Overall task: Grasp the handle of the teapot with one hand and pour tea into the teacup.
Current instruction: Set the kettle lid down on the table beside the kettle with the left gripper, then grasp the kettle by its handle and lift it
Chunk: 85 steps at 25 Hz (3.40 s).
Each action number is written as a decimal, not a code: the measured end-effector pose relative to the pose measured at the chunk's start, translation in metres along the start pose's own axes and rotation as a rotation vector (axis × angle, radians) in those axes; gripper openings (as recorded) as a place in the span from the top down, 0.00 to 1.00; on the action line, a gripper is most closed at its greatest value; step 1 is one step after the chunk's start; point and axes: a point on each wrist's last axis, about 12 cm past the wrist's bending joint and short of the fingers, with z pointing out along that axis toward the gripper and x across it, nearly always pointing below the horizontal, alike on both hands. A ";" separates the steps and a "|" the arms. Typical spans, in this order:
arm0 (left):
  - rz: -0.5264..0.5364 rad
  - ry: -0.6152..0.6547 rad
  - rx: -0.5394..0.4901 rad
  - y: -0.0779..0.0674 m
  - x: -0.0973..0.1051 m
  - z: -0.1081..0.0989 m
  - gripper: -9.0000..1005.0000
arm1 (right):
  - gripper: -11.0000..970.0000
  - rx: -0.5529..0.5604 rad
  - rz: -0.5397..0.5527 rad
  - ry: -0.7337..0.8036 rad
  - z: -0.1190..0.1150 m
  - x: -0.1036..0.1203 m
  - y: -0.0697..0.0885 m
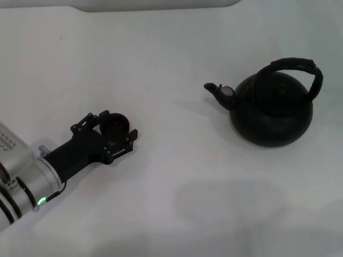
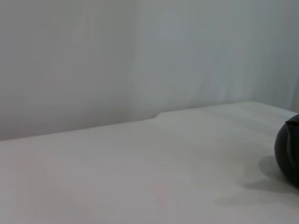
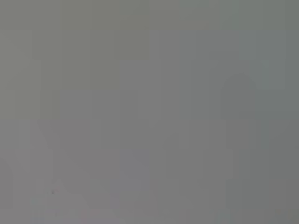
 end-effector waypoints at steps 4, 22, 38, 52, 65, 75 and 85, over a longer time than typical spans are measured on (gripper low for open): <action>0.013 -0.021 -0.005 0.000 -0.001 -0.002 0.11 | 0.11 0.000 0.000 0.000 0.000 0.000 0.000; -0.020 -0.304 -0.168 0.009 -0.018 -0.032 0.11 | 0.12 -0.010 0.003 -0.003 0.001 0.000 0.003; -0.133 -0.504 -0.714 0.043 -0.007 -0.103 0.11 | 0.12 -0.304 0.185 0.098 -0.014 -0.007 -0.025; -0.177 -0.557 -0.888 0.063 -0.011 -0.111 0.11 | 0.12 -0.534 0.266 0.166 -0.100 -0.015 -0.065; -0.195 -0.534 -0.873 0.075 -0.020 -0.092 0.11 | 0.12 -0.728 0.287 0.276 -0.125 0.005 -0.021; -0.193 -0.516 -0.884 0.079 -0.019 -0.093 0.11 | 0.12 -0.848 0.315 0.264 -0.120 0.012 0.025; -0.192 -0.514 -0.880 0.079 -0.019 -0.093 0.11 | 0.12 -0.899 0.269 0.208 -0.109 0.014 0.056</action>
